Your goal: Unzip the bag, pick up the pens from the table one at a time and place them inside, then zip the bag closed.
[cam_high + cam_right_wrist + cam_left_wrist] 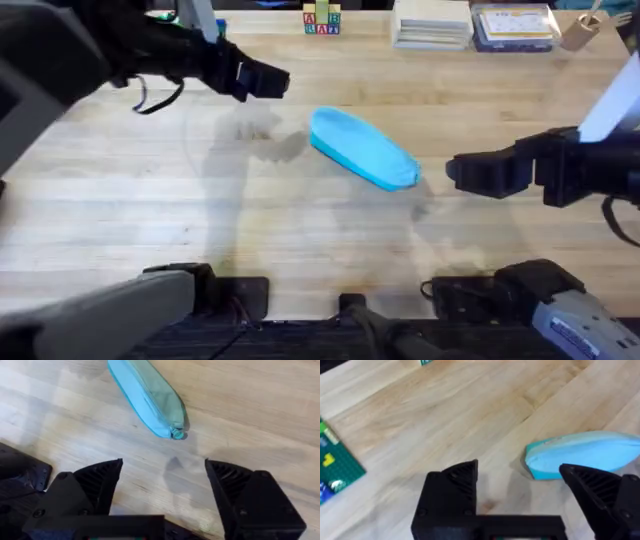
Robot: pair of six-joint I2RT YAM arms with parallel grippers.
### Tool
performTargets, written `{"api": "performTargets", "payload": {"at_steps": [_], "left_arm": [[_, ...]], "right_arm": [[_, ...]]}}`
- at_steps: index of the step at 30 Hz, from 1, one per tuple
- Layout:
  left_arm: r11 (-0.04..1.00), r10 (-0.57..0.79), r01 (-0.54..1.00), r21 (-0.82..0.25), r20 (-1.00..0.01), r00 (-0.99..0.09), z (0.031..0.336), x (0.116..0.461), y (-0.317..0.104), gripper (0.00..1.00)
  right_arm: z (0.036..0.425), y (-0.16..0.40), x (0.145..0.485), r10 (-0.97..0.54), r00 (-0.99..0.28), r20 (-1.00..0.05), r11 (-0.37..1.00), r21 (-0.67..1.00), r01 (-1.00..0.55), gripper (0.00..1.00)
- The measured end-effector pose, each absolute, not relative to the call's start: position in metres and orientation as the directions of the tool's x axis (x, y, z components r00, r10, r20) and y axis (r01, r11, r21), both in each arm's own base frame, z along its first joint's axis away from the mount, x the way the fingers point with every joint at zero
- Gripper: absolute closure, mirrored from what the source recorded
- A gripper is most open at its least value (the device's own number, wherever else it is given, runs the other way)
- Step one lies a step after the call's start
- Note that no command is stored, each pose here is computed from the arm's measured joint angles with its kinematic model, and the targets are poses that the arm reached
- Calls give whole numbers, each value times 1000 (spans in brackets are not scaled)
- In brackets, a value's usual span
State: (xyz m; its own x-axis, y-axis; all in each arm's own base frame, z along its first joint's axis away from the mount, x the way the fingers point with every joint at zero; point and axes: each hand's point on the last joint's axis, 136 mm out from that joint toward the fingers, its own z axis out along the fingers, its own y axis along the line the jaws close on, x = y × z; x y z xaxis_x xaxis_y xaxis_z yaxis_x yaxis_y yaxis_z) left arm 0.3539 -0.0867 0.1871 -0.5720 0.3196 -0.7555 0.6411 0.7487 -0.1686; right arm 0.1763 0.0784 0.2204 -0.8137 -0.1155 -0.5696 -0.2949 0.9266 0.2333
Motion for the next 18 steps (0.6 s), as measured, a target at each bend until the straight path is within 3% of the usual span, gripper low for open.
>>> {"api": "performTargets", "payload": {"at_steps": [8, 18], "left_arm": [[785, 336, 601, -150, -712, -617, 212, 297, -79, 6], [789, 377, 583, -195, -595, -710, 208, 231, -85, 6]], "right_arm": [[220, 78, 176, -116, -814, -570, 927, 233, -295, 4], [217, 78, 172, -110, -828, -549, 928, 240, -283, 4]]}}
